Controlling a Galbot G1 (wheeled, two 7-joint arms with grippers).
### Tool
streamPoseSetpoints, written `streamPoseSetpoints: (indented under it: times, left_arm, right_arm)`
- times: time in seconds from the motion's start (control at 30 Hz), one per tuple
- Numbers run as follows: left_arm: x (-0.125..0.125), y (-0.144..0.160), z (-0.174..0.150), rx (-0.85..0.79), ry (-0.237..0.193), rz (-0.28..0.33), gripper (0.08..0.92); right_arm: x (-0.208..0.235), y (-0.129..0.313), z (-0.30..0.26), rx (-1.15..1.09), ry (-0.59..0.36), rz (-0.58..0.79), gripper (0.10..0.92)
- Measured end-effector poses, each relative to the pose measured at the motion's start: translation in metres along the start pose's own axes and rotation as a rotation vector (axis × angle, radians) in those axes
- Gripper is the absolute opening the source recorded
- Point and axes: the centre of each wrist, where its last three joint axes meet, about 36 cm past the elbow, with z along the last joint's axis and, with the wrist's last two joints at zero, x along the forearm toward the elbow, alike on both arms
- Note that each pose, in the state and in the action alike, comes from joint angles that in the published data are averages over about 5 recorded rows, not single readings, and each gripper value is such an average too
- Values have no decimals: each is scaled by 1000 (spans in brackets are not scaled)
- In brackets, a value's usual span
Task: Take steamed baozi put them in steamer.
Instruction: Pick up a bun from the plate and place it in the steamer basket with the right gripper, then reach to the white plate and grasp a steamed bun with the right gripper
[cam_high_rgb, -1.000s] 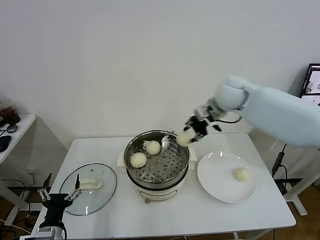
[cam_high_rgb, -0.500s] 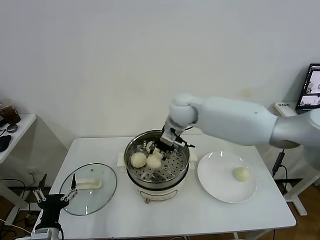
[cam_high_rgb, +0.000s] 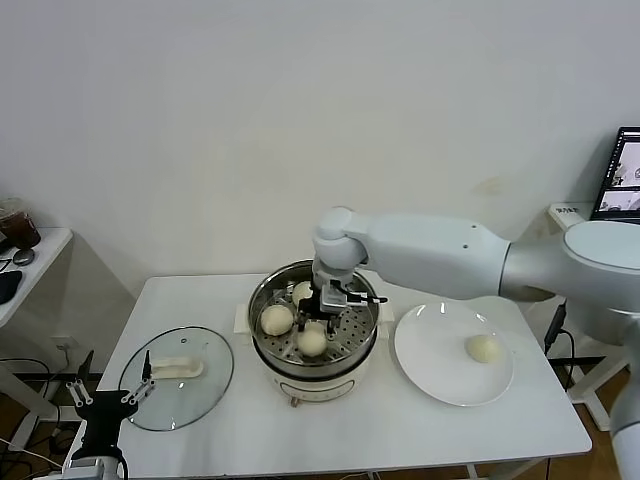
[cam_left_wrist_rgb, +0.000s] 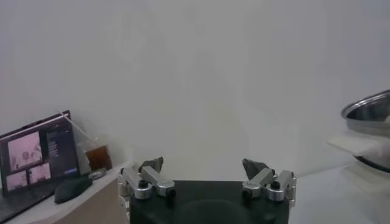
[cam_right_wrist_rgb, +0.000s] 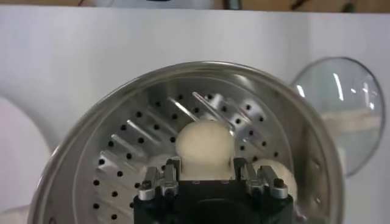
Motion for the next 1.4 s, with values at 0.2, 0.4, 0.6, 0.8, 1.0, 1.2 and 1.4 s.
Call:
streamPoseSetpoints:
  times: [0.2, 0.4, 0.6, 0.8, 1.0, 1.2, 1.4]
  left_arm:
    - [-1, 0, 4, 0, 4, -3, 823]
    - [-2, 1, 4, 1, 5, -4, 823]
    - [-3, 1, 3, -1, 1, 0, 823]
    - [-5, 2, 2, -3, -9, 6, 823]
    - [-6, 1, 4, -3, -16, 13, 823]
    - [-8, -1, 7, -4, -19, 21, 823]
    - [-9, -2, 8, -4, -17, 28, 823]
  right_arm:
    - [-5, 1, -2, 34, -14, -8, 618]
    - [10, 4, 2, 37, 2, 0, 781]
    - [45, 15, 9, -9, 31, 40, 822]
    - [89, 52, 16, -159, 72, 94, 823]
    - [122, 117, 15, -461, 141, 137, 823]
    - [128, 204, 5, -851, 211, 148, 823]
    - [108, 287, -13, -1126, 252, 142, 823]
